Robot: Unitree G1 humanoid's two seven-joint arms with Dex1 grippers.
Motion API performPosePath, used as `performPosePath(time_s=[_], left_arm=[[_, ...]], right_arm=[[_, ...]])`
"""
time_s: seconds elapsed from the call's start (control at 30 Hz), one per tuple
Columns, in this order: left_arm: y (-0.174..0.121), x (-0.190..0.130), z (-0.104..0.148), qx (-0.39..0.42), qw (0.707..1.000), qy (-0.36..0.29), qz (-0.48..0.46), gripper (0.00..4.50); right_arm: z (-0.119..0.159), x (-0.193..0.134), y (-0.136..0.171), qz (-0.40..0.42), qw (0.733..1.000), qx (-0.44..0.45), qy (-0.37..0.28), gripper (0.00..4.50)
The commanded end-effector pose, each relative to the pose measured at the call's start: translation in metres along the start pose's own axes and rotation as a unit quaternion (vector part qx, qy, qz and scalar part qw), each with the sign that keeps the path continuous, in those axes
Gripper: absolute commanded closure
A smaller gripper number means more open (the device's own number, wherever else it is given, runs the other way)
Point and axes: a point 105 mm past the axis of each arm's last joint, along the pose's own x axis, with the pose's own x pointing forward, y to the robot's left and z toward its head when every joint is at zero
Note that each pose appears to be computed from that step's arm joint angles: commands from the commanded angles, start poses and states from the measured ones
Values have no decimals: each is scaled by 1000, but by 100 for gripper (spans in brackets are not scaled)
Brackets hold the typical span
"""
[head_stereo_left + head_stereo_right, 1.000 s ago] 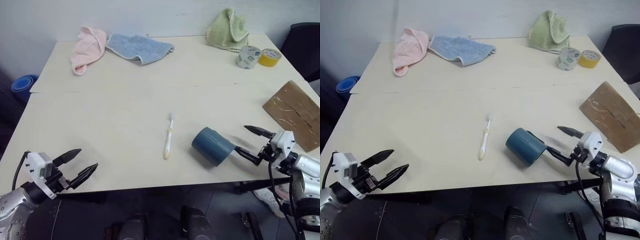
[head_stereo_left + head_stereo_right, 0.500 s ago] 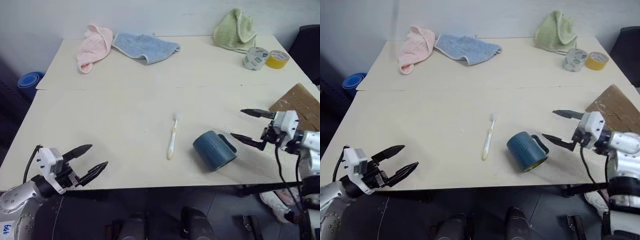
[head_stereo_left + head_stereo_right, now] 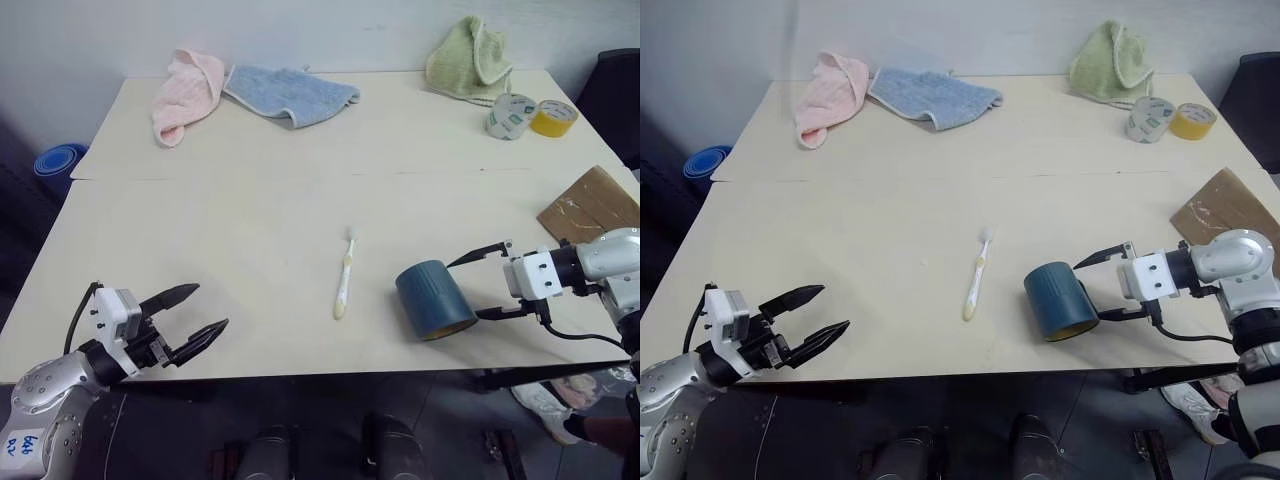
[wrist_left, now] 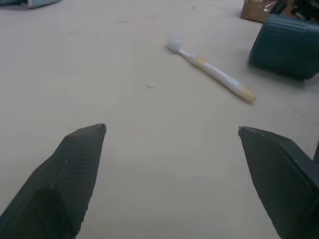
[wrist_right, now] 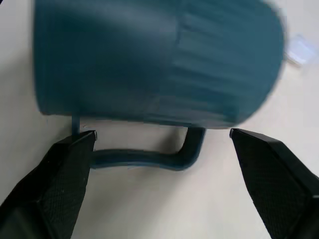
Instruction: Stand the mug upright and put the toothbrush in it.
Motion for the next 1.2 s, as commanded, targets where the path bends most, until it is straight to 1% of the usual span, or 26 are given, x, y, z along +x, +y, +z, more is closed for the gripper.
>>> performPosePath(time_s=[0.03,0.17,0.27,0.33,0.4,0.47,0.5,0.53,0.67,0.77,0.83,0.9,0.97,1.03,1.07,1.13,1.2], left_arm=[[0,-1,2,9,1000,-6,1,0],[-1,1,1,7,1000,-8,0,0],[-1,1,1,7,1000,-13,4,0],[-1,2,1,5,1000,-15,7,0],[-2,2,0,4,1000,-15,7,0],[-4,4,0,1,1000,-19,7,0],[-4,5,0,0,1000,-21,7,0],[-5,5,-1,-1,1000,-21,7,0],[-7,8,-2,-4,1000,-23,4,0],[-8,10,-3,-4,1000,-24,2,0],[-8,11,-3,-3,1000,-24,2,0],[-7,12,-4,-3,1000,-25,2,0],[-7,12,-4,-3,1000,-25,3,0],[-6,12,-6,-3,1000,-26,3,0],[-6,12,-6,-4,1000,-26,2,0],[-7,13,-8,-6,1000,-27,-1,0],[-10,15,-12,-3,1000,-23,-13,0]], right_arm=[[0,-8,9,62,997,-26,23,4],[9,0,11,95,995,-38,7,4],[13,-1,3,88,996,-22,-4,4],[21,0,-18,29,998,20,-53,4],[26,1,-30,-4,994,60,-91,4],[25,1,-45,-45,978,157,-131,4],[25,2,-50,-58,969,190,-146,4],[24,2,-55,-72,963,211,-152,4],[8,5,-65,-117,952,259,-112,4],[10,-3,-73,-136,954,241,-113,4],[17,-13,-77,-141,960,210,-124,4],[25,-29,-78,-141,968,163,-125,4],[29,-43,-75,-133,978,125,-102,4],[22,-46,-54,-76,995,65,-18,4],[17,-45,-41,-40,998,34,19,4],[9,-45,-14,27,998,2,63,4],[2,-44,8,77,993,-21,84,4]])
